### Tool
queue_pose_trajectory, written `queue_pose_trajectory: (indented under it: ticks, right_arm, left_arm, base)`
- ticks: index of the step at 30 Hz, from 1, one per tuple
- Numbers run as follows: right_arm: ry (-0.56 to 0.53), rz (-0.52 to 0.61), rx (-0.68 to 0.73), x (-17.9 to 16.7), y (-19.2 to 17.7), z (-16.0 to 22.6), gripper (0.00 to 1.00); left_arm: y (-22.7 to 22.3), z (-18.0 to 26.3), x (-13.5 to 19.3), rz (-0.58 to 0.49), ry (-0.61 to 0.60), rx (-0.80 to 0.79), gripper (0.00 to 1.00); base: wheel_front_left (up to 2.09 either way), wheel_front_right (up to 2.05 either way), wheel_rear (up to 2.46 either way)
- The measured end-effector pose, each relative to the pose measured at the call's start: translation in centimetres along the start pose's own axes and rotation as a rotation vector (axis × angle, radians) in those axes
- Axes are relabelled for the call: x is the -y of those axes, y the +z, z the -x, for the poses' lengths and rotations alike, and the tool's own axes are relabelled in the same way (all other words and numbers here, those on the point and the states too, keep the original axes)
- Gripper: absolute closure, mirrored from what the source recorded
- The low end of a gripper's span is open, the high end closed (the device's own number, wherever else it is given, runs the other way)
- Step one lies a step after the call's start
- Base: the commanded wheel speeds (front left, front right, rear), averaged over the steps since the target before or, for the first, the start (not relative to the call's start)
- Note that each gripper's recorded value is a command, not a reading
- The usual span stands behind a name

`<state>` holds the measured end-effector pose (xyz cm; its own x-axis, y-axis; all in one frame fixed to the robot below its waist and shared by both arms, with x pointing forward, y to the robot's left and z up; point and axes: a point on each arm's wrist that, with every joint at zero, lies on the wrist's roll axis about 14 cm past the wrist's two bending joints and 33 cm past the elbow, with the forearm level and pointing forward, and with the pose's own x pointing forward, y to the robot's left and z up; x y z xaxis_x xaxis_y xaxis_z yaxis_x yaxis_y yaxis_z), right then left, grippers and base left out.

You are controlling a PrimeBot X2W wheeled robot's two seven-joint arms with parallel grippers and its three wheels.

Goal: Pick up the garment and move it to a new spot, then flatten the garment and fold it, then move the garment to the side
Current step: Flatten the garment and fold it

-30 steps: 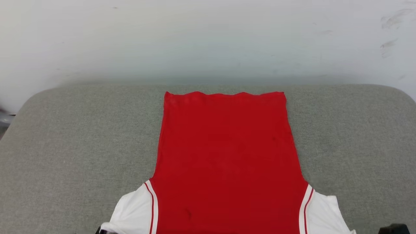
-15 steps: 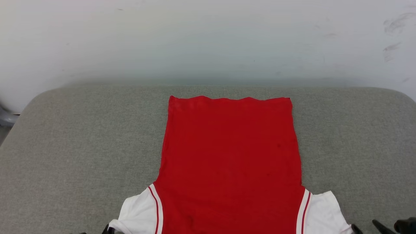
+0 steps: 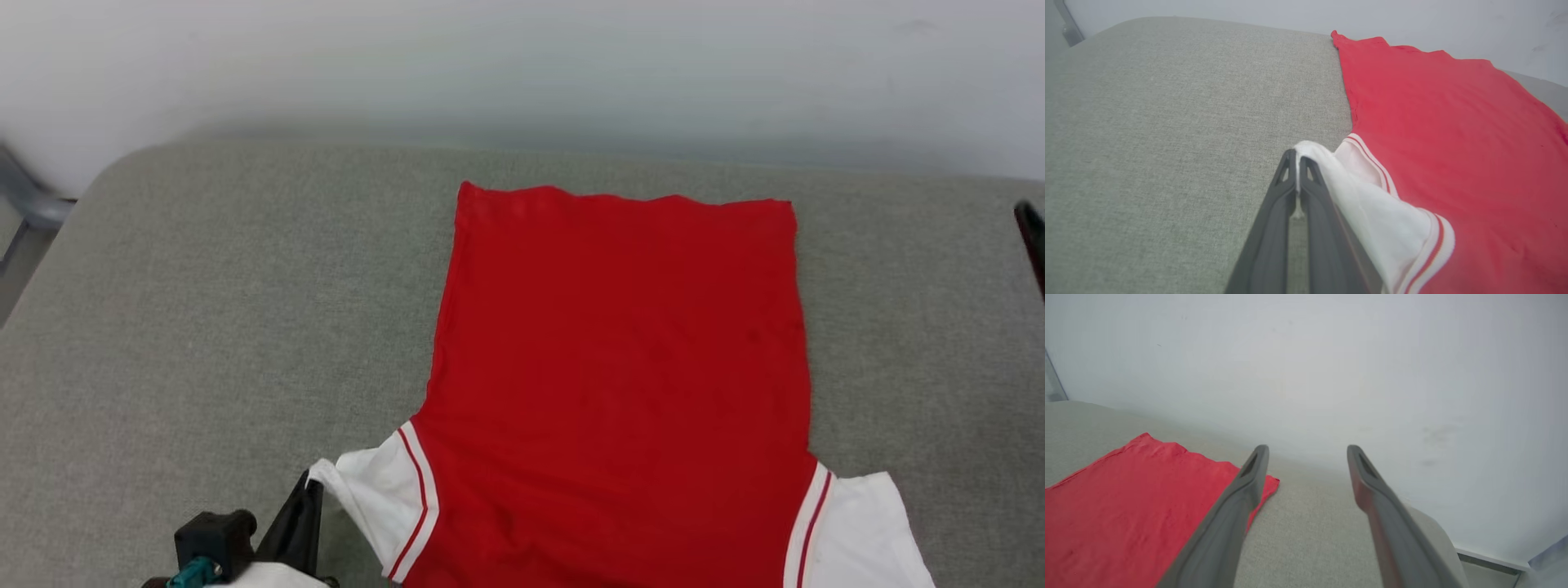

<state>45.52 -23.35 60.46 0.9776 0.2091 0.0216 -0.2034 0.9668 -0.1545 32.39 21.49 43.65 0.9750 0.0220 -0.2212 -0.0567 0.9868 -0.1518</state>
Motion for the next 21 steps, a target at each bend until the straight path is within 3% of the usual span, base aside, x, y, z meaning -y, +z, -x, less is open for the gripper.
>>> queue_pose_trajectory:
  ticks: [7, 14, 21]
  right_arm:
    - [0.095, 0.027, -0.109, -2.1, 0.9, -8.5, 0.0]
    - [0.18, 0.039, -0.47, -4.3, -5.5, -14.6, 0.0]
    - [0.253, 0.006, -0.872, -6.6, -13.7, -16.2, 0.0]
  left_arm:
    - [0.4, -2.3, 0.4, 0.016, 0.01, 0.016, 1.0]
    - [-0.3, -4.0, 0.4, 0.025, 0.028, 0.005, 1.0]
    - [-1.4, -5.3, 0.1, 0.032, 0.051, -0.018, 1.0]
  base:
    - [0.0, 0.0, 0.0]
    - [0.0, 0.0, 0.0]
    - [0.0, 0.0, 0.0]
